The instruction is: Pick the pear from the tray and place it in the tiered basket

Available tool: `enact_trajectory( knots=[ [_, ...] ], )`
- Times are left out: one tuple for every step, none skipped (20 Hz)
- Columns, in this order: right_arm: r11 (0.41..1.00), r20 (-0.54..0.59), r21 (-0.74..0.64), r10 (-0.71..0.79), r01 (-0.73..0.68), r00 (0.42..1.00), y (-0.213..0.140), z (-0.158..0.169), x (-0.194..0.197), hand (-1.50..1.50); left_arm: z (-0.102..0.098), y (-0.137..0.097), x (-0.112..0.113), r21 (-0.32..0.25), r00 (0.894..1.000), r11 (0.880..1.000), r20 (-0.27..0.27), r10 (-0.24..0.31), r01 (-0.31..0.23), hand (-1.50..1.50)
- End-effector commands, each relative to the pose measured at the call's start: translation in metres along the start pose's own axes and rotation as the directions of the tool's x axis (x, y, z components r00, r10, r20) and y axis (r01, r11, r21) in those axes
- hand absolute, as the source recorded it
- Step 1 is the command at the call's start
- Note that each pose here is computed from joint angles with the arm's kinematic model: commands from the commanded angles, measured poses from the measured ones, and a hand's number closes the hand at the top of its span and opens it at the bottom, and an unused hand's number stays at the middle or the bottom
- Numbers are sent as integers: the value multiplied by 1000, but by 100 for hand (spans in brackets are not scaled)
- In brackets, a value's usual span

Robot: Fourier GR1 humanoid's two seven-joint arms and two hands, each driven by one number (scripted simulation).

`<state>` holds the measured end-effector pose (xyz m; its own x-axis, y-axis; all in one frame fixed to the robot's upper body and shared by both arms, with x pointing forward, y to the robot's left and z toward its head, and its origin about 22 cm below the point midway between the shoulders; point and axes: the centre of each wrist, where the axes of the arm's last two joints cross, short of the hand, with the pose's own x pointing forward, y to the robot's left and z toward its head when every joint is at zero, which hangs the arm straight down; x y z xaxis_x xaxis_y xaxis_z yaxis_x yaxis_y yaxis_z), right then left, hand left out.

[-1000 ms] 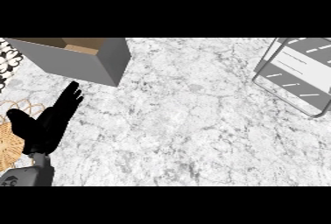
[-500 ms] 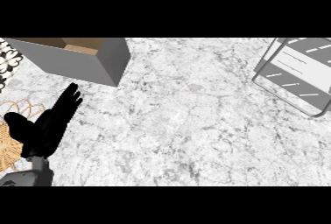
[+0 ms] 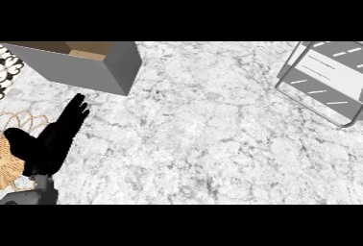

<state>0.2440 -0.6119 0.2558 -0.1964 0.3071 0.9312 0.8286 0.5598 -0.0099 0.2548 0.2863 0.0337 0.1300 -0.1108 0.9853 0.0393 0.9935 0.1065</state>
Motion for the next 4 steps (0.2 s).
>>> enact_trajectory(
  knots=[
    [1000,14,12,8,-9,1000,-43,2,9,-150,-5,2,4,11,1000,1000,8,2,-2,0],
    [1000,20,1,10,-10,1000,-51,10,-10,-150,-4,0,-5,9,1000,1000,16,-2,2,0],
    [1000,15,11,24,-24,1000,-62,4,12,-150,-7,-3,-2,18,1000,1000,0,18,-18,0],
    [999,26,14,38,-38,999,-60,7,3,-150,-4,4,2,-9,1000,1000,-1,9,-9,0]
  ],
)
